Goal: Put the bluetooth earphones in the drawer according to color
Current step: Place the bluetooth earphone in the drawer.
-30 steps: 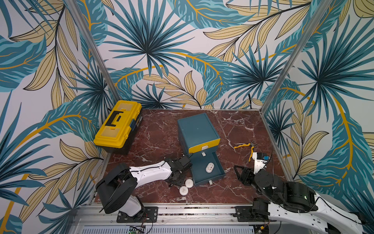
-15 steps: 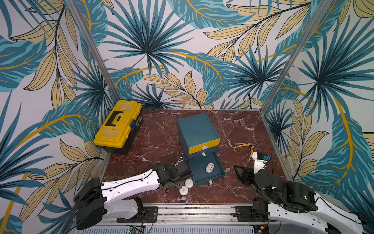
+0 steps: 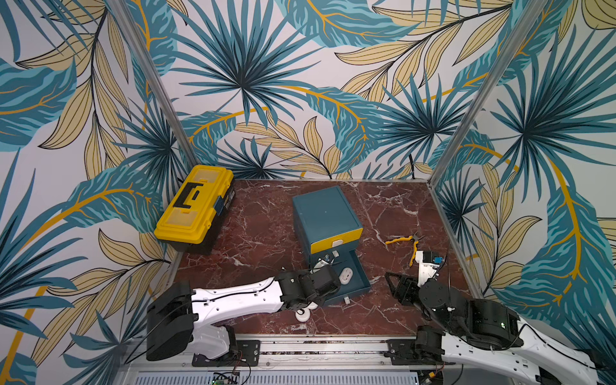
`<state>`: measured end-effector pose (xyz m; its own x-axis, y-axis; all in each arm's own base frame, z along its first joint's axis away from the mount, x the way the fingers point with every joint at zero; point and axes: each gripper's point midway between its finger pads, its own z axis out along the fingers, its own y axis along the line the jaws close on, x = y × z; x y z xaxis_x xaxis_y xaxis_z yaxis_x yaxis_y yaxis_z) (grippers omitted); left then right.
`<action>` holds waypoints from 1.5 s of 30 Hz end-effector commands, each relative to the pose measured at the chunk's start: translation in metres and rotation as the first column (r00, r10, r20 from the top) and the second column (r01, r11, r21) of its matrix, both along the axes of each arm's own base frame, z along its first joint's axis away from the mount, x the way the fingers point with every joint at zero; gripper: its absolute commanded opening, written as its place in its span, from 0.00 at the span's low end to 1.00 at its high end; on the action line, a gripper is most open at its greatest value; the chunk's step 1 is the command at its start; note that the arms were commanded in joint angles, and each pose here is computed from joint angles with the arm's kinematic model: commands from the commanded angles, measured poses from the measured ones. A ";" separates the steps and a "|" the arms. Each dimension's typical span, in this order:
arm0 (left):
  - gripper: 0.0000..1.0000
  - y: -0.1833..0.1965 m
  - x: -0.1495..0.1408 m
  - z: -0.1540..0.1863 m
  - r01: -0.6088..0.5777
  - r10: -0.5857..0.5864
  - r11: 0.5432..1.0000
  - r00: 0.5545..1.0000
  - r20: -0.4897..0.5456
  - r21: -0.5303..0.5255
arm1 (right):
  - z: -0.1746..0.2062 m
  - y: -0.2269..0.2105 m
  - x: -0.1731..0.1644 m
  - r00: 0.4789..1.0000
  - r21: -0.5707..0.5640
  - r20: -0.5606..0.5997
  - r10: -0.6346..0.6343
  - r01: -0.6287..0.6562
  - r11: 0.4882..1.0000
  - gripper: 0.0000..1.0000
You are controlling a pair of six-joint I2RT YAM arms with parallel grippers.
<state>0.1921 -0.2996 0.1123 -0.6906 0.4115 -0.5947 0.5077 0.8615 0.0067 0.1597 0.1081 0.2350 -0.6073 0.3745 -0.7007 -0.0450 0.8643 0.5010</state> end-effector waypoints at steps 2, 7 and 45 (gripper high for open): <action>0.43 -0.048 0.017 0.017 0.053 -0.049 0.997 0.997 0.060 -0.062 | -0.005 -0.004 -0.001 1.000 -0.008 0.000 -0.011 0.011 1.000 0.56; 0.43 -0.064 0.031 -0.008 0.050 -0.053 0.997 0.997 0.049 0.054 | -0.002 -0.003 0.000 1.000 -0.008 0.002 -0.007 0.007 1.000 0.56; 0.65 -0.026 0.043 -0.062 -0.038 0.060 0.973 0.994 -0.089 0.229 | -0.003 -0.006 0.000 1.000 -0.010 0.004 -0.016 0.016 1.000 0.56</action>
